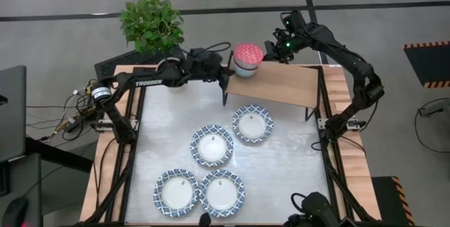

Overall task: Place and stack bowls onto a shelf
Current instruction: Adjust the stack of bowls on the shelf

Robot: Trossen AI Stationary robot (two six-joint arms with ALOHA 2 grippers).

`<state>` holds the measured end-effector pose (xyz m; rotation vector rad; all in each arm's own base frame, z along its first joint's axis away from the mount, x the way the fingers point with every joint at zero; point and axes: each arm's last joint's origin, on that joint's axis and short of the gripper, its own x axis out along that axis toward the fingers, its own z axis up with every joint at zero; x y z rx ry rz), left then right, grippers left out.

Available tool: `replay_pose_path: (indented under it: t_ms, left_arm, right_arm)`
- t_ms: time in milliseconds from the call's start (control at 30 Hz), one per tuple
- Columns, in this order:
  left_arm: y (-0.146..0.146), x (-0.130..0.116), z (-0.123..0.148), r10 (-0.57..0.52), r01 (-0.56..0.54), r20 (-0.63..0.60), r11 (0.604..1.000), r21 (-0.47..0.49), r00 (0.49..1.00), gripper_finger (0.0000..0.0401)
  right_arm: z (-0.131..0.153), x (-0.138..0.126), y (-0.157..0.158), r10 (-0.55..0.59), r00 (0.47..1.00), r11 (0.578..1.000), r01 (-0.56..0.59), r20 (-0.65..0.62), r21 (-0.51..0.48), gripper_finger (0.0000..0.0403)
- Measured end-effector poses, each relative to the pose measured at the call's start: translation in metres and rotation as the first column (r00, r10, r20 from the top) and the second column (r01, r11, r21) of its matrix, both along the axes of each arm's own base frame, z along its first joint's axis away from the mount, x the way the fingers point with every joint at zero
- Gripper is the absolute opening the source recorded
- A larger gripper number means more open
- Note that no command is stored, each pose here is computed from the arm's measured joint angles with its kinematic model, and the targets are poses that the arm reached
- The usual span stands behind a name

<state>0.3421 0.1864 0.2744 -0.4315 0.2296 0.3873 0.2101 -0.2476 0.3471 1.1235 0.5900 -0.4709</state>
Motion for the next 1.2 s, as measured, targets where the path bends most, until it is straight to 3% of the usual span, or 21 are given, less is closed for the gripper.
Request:
replay_pose_path:
  t_ms: [133, 233, 333, 600, 833, 1200]
  left_arm:
    - [-0.006, -0.011, 0.021, 0.006, -0.006, 0.032, 1.000, 0.019, 0.999, 0.0000]
    - [-0.010, -0.019, 0.043, 0.058, -0.068, 0.100, 0.993, 0.093, 0.993, 0.0000]
    - [-0.009, -0.020, 0.053, 0.044, -0.068, 0.168, 0.988, 0.141, 0.985, 0.0000]
    - [-0.017, 0.000, 0.027, -0.070, 0.057, 0.077, 0.986, 0.158, 0.995, 0.0000]
    - [-0.015, 0.002, 0.022, 0.004, -0.013, 0.041, 0.979, 0.203, 0.999, 0.0000]
    - [-0.012, 0.010, 0.003, 0.001, 0.002, -0.018, 0.981, 0.195, 1.000, 0.0000]
  right_arm:
    - [0.000, 0.000, 0.000, 0.004, 1.000, 1.000, -0.004, 0.000, -0.006, 0.0017]
    - [0.000, -0.002, -0.002, -0.002, 1.000, 1.000, 0.002, 0.000, -0.006, 0.0017]
    - [0.000, -0.002, -0.002, -0.002, 1.000, 1.000, 0.002, 0.000, -0.006, 0.0017]
    - [0.000, -0.002, -0.002, -0.002, 1.000, 1.000, 0.002, 0.000, -0.006, 0.0017]
    - [0.000, -0.002, -0.002, -0.002, 1.000, 1.000, 0.002, -0.001, -0.007, 0.0017]
    - [0.000, -0.004, -0.003, -0.008, 1.000, 1.000, 0.008, -0.002, -0.008, 0.0017]
